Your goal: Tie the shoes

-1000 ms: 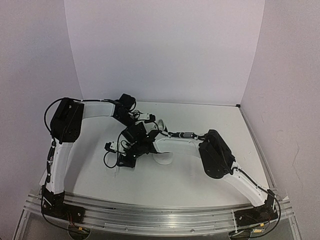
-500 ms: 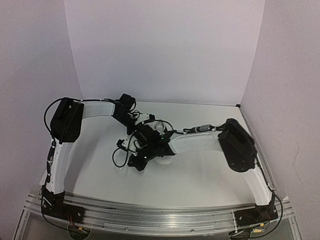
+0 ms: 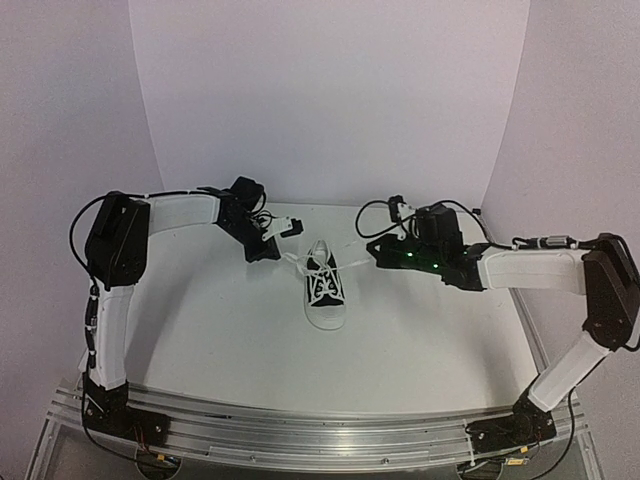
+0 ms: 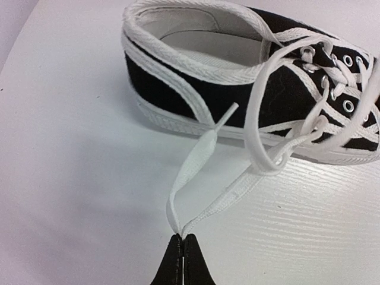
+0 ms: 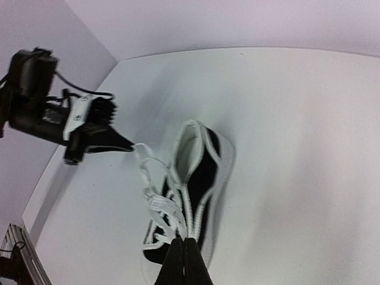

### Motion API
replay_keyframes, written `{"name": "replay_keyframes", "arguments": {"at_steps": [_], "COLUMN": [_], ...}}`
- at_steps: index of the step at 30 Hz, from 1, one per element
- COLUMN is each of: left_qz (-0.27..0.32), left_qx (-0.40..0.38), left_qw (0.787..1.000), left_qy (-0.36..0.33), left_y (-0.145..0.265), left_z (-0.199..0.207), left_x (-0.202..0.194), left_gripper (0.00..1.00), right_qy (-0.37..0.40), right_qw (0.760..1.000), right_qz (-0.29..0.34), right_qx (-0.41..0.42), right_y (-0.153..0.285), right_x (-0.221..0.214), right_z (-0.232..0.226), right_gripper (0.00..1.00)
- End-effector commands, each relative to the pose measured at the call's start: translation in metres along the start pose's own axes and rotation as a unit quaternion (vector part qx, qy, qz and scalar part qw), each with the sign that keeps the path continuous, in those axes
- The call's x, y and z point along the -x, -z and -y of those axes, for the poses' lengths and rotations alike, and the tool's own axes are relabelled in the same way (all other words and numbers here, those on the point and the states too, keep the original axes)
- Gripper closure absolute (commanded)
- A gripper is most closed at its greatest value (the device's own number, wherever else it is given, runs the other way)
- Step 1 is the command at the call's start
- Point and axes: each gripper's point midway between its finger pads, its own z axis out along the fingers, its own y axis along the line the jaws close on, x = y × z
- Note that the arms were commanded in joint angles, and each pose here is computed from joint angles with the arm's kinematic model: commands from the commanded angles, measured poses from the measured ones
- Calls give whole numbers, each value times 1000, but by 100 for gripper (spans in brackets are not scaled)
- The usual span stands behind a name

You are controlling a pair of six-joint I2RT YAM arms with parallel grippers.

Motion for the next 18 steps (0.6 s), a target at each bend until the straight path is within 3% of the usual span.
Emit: {"name": "replay_keyframes", "arguments": {"at_steps": [1, 7, 12, 18], "left_qz": [-29, -57, -98, -140], "left_qx": [45, 57, 84, 99], "left_qw": [999, 996, 991, 983], "left_qy": [9, 23, 41, 64], "left_y": [38, 48, 58, 65], "left_z": [-13, -16, -29, -34], "left_x": [-13, -43, -87, -138], "left_gripper": [100, 100, 100, 100], "right_qy": [-109, -187, -233, -263], "right_qw": [987, 961, 943, 932], "right_qz": [84, 133, 107, 85], "right_qx": [-83, -153, -215, -235], "right_y": [41, 87, 106, 108], "right_x": [30, 31, -1, -26], "right_z": [64, 130, 177, 200], "right_gripper": [100, 100, 100, 100]}}
